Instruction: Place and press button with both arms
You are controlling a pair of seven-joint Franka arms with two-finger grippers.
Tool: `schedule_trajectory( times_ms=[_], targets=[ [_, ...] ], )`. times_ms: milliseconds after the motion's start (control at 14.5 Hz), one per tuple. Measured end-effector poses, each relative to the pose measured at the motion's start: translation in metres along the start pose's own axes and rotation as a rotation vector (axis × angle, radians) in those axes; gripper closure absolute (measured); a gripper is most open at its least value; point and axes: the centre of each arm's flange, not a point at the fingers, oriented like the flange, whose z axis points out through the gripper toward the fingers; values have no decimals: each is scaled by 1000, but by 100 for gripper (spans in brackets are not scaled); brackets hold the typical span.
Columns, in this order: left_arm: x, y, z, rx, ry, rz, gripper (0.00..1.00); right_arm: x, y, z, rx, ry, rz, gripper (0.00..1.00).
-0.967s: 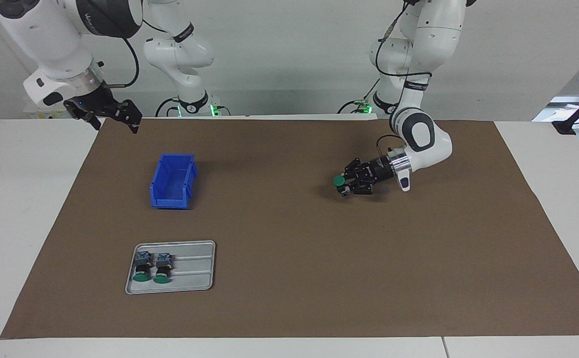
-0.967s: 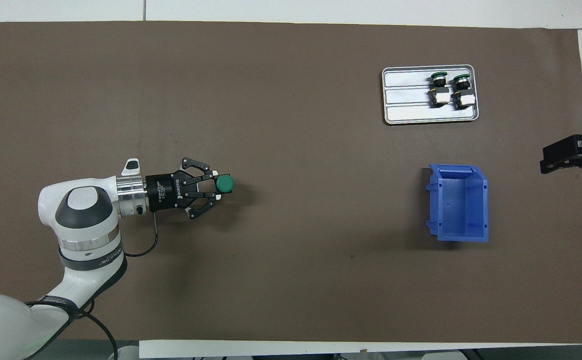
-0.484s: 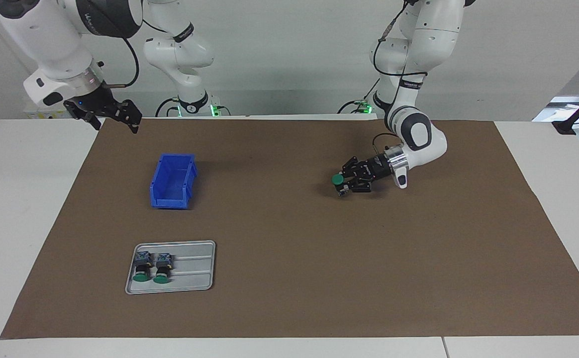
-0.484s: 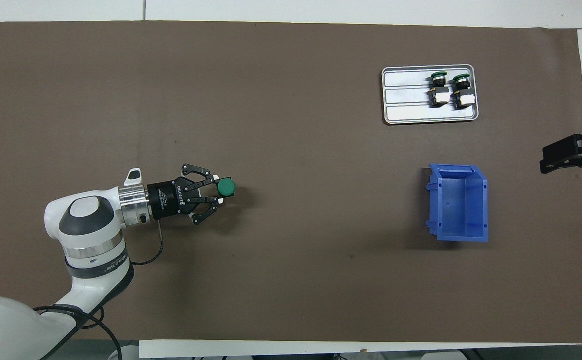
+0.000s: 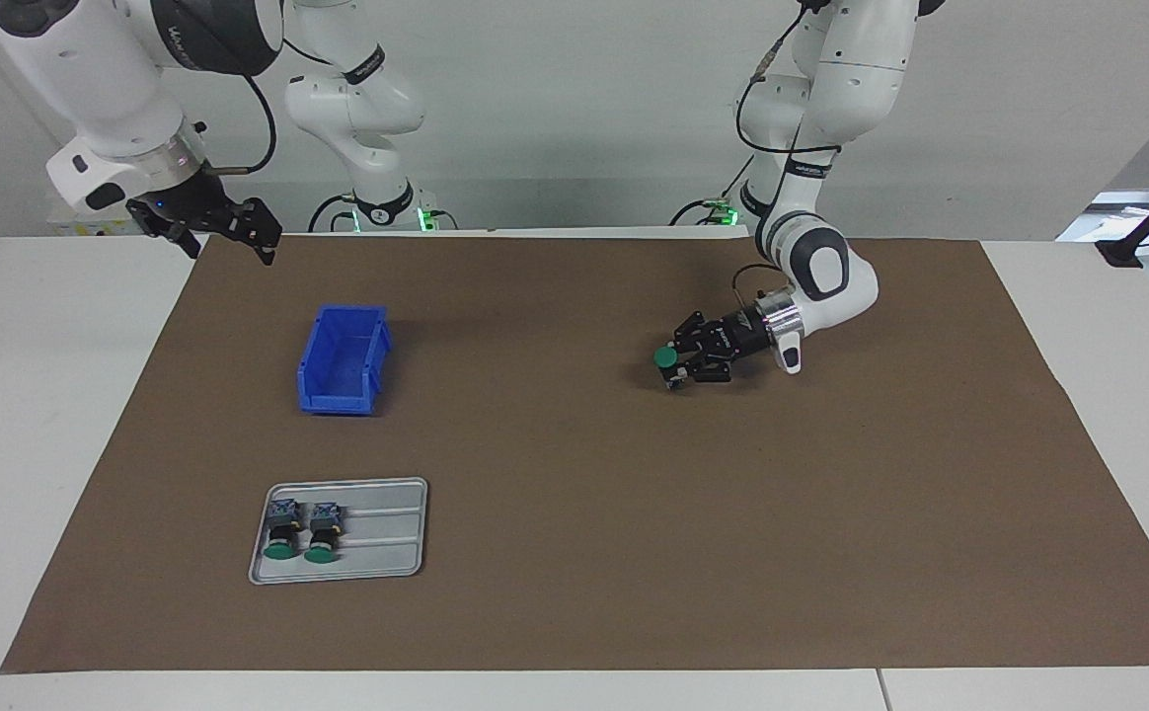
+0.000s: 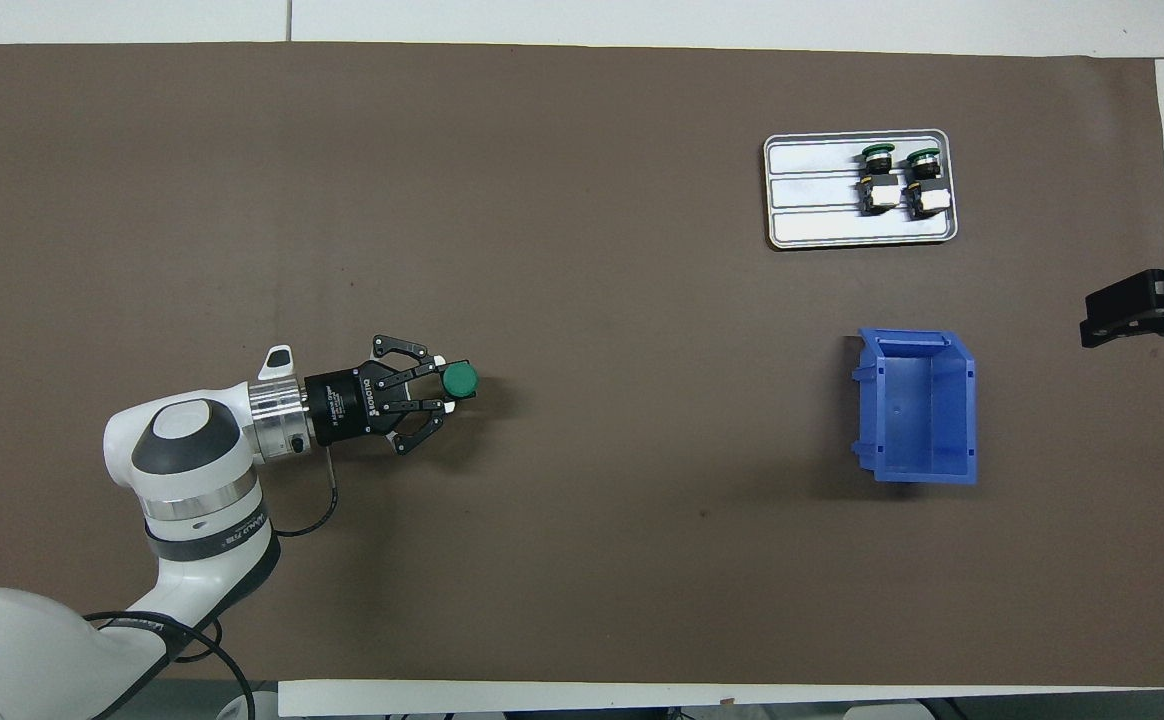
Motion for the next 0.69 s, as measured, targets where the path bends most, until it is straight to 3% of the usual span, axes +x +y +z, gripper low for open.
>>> schedule_trajectory(
  times_ms=[691],
  targets=[
    [6,-4,0,-2,4,-4,67,0,0,0,0,0,0,1]
  ],
)
